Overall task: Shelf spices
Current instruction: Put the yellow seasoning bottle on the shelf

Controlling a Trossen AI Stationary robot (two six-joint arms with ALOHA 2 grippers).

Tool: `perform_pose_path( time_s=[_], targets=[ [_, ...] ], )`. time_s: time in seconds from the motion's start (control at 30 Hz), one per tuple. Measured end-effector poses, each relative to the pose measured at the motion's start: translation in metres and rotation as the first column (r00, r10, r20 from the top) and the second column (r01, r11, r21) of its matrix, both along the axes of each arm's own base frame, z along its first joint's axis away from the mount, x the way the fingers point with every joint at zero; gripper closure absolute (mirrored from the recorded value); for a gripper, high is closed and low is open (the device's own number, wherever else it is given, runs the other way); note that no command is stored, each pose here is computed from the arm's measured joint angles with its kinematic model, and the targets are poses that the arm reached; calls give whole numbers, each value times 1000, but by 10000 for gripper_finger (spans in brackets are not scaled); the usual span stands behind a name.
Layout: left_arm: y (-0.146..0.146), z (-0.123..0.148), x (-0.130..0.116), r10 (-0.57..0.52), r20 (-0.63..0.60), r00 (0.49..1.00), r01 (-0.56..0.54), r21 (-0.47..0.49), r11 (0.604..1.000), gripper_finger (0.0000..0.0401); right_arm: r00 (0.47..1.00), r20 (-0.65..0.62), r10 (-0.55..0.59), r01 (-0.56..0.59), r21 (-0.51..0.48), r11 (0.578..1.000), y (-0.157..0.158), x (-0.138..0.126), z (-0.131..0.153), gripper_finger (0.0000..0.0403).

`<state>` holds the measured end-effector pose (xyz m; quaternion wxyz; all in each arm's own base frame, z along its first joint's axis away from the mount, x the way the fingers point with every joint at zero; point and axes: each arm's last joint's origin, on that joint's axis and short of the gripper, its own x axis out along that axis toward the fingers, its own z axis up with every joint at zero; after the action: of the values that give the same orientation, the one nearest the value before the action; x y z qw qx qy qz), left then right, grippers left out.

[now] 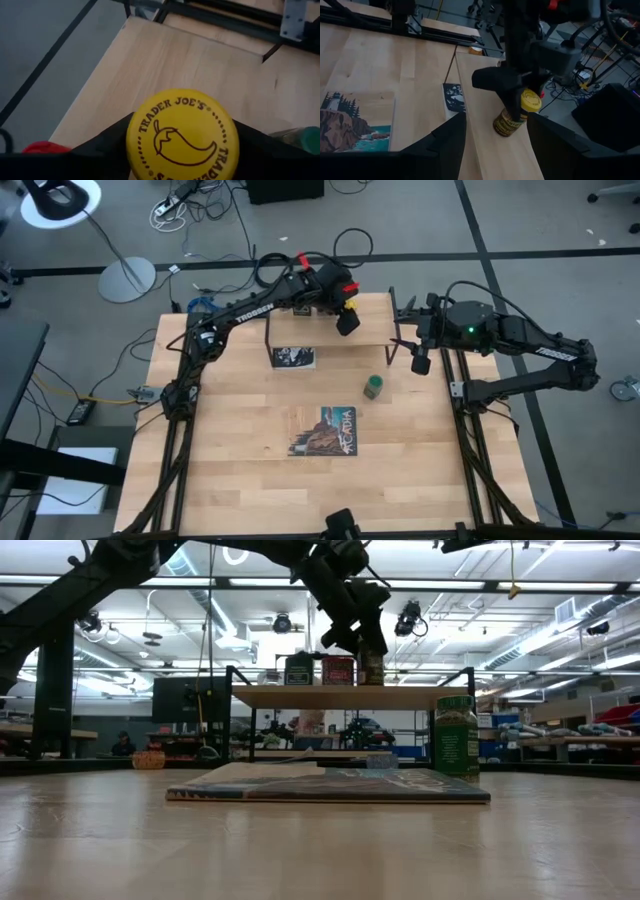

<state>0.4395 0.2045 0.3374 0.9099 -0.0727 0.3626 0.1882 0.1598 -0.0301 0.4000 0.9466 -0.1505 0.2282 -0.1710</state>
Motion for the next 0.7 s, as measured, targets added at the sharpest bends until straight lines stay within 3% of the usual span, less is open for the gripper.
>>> perform_pose_path(
  time_s=[0.7],
  targets=[
    [-5,23,-2,-26,95,995,22,46,999,146,1000,-15,2,-2,0,1000,0,-1,-1,194]
  ],
)
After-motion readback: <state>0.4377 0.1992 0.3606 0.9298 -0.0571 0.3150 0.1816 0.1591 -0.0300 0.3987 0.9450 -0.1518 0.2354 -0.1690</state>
